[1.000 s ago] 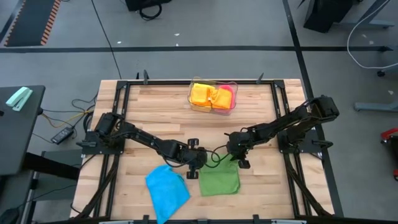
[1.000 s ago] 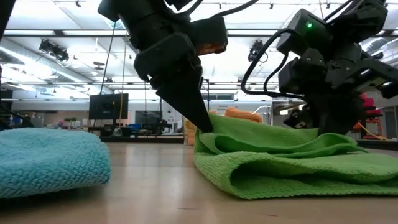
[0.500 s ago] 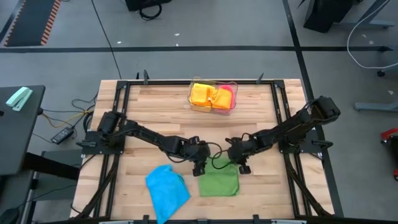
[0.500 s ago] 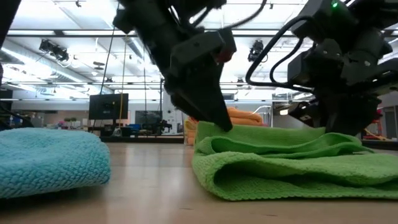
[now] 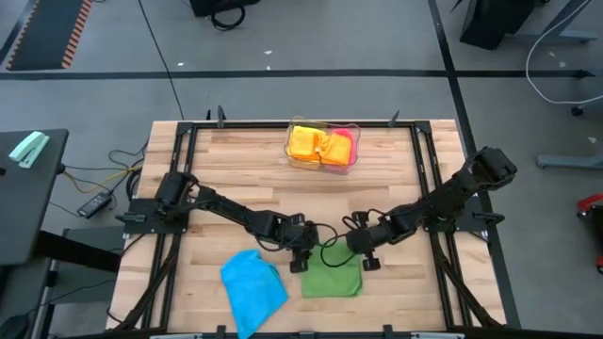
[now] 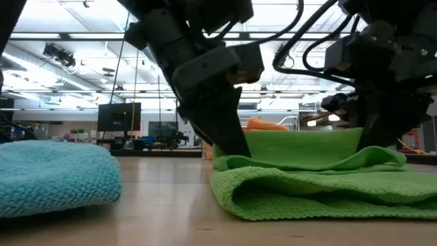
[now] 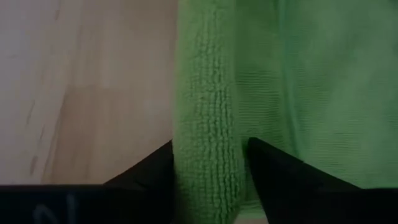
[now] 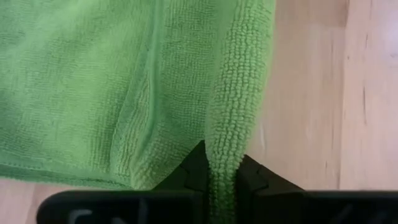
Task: Fold microfiber towels
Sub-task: Fold the green microfiber cloth
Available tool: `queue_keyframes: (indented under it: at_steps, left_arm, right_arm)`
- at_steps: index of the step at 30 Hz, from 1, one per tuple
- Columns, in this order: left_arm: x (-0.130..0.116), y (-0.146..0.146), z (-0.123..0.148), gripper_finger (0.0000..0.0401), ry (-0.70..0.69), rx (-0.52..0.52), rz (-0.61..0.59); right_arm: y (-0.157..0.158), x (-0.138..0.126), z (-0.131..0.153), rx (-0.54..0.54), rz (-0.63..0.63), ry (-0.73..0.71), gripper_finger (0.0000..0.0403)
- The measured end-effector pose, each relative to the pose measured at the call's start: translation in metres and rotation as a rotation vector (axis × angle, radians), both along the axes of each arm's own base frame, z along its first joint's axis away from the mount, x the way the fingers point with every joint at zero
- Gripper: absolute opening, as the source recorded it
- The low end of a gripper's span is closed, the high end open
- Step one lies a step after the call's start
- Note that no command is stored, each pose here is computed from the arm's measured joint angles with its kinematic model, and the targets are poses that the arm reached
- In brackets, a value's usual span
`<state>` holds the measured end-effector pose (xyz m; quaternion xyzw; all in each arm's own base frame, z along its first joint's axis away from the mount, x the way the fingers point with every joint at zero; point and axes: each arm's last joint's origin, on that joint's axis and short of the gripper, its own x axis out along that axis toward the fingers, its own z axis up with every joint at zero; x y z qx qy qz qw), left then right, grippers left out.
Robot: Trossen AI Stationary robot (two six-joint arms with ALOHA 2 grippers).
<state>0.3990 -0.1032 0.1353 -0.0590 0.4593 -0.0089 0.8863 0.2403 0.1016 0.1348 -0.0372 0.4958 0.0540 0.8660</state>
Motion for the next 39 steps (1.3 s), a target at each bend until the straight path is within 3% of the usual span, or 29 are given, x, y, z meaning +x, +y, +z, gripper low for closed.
queue_keyframes:
  at_steps: [13,16,21,24,29,35,39]
  left_arm:
    - [0.001,-0.003,0.006,0.0016,-0.044,0.060,-0.063]
    - [0.004,-0.004,0.013,0.0018,-0.035,0.123,-0.095]
    - [0.006,0.002,0.025,0.0042,-0.005,0.358,-0.068]
    - [0.008,0.013,0.028,0.0034,0.024,0.434,-0.083]
    - [0.015,0.035,0.038,0.0013,0.062,0.488,-0.046]
    - [0.016,0.050,0.040,0.0029,0.098,0.532,-0.010]
    - [0.014,0.044,0.041,0.0028,0.103,0.559,-0.048]
  right_arm:
    - [0.019,-0.005,0.019,-0.197,-0.019,0.022,0.0041]
    - [0.022,-0.006,0.024,-0.279,-0.013,0.011,0.0041]
    - [0.021,-0.007,0.027,-0.387,0.024,0.019,0.0041]
    - [0.015,-0.007,0.027,-0.465,0.042,0.036,0.0041]
    - [-0.005,-0.003,0.028,-0.682,0.018,0.054,0.0041]
    - [-0.018,0.002,0.029,-0.723,-0.018,0.071,0.0041]
    - [-0.018,-0.001,0.030,-0.847,0.001,0.081,0.0041]
